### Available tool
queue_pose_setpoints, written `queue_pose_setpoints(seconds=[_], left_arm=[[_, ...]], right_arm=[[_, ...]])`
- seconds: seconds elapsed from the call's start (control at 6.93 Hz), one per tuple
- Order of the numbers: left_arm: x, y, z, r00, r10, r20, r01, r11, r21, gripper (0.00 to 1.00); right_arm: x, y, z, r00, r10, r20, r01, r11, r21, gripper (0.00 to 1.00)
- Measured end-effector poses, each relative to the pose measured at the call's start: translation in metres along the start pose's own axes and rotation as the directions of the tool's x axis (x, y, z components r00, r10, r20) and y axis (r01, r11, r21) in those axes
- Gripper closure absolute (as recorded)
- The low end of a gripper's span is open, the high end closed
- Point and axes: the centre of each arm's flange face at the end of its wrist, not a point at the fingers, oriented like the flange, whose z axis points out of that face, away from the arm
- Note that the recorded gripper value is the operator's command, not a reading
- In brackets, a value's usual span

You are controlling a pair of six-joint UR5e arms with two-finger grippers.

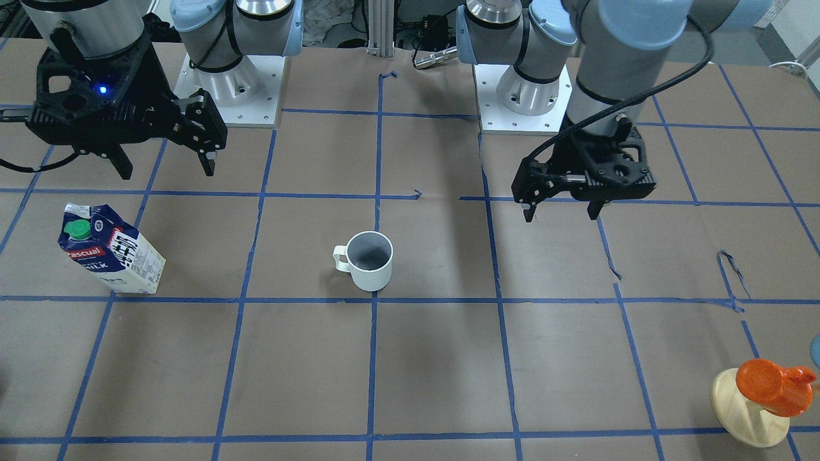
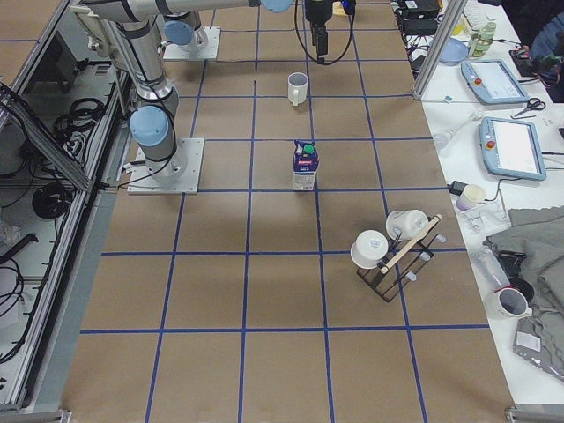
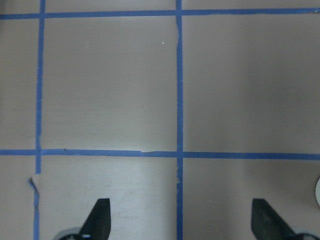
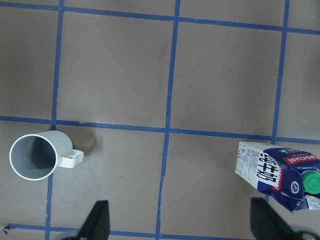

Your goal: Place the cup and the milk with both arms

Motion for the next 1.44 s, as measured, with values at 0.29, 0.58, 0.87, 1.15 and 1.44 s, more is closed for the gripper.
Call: queue_pose_setpoints(seconds=[0.29,0.58,0.87,1.15,1.44], left_arm=[[-0.008,-0.012,-0.023,1.0,-0.02,-0.022,0.019,0.999,-0.039,0.0],[-0.009,-0.013,-0.024,1.0,-0.022,-0.021,0.02,0.998,-0.053,0.0],[-0.008,-0.01,-0.026,0.999,-0.021,-0.024,0.02,0.998,-0.061,0.0],[-0.009,-0.013,-0.028,0.999,-0.024,-0.031,0.022,0.998,-0.055,0.0],[-0.009,-0.012,-0.027,0.999,-0.022,-0.026,0.021,0.998,-0.056,0.0]], right_arm=[[0.012,-0.007,0.011,1.0,0.012,-0.003,-0.013,1.0,-0.026,0.0],[0.049,-0.012,0.03,1.0,-0.024,0.005,0.024,0.998,-0.061,0.0],[0.113,-0.008,0.078,0.993,-0.121,0.019,0.122,0.989,-0.089,0.0],[0.176,0.011,0.126,0.997,-0.074,0.019,0.076,0.991,-0.11,0.0],[0.206,0.031,0.162,0.999,0.003,0.038,0.003,0.986,-0.165,0.01]])
